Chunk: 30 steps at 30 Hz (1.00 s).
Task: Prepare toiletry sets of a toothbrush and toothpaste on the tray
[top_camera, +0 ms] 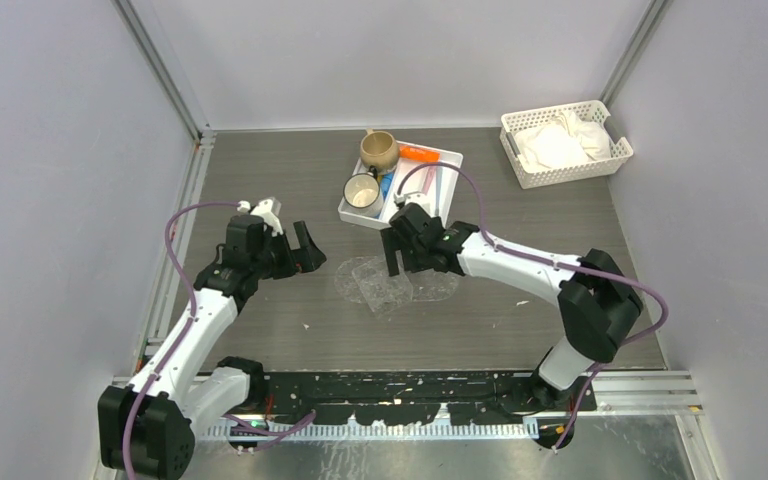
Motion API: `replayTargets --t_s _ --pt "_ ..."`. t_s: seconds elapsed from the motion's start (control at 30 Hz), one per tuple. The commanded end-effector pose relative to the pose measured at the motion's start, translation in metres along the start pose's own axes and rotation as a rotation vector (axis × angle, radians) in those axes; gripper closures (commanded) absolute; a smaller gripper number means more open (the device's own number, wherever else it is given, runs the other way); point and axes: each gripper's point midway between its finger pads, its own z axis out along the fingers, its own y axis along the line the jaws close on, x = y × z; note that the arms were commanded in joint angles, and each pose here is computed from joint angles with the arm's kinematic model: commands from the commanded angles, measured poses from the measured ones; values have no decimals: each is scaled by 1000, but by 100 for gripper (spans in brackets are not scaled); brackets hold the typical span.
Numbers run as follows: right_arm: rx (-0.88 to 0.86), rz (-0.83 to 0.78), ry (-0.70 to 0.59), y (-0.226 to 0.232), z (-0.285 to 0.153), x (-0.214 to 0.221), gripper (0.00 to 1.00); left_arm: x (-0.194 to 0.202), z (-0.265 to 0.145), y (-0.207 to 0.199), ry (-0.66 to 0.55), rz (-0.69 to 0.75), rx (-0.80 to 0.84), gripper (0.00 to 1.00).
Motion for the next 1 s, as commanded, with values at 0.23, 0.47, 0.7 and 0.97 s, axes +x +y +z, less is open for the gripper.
replayTargets --t_s 0.23,0.47,0.7,0.97 --pt "-72 61 -142 -10 -84 -14 12 -7 2 -5 -33 5 25 0" --pt "-109 117 -95 -12 -81 45 17 -9 2 -6 -38 2 26 0" --pt "-242 304 -87 4 -55 80 36 -8 2 -6 -35 -1 27 0" --pt "-299 325 -92 25 -43 80 29 -9 0 -6 -34 5 21 0"
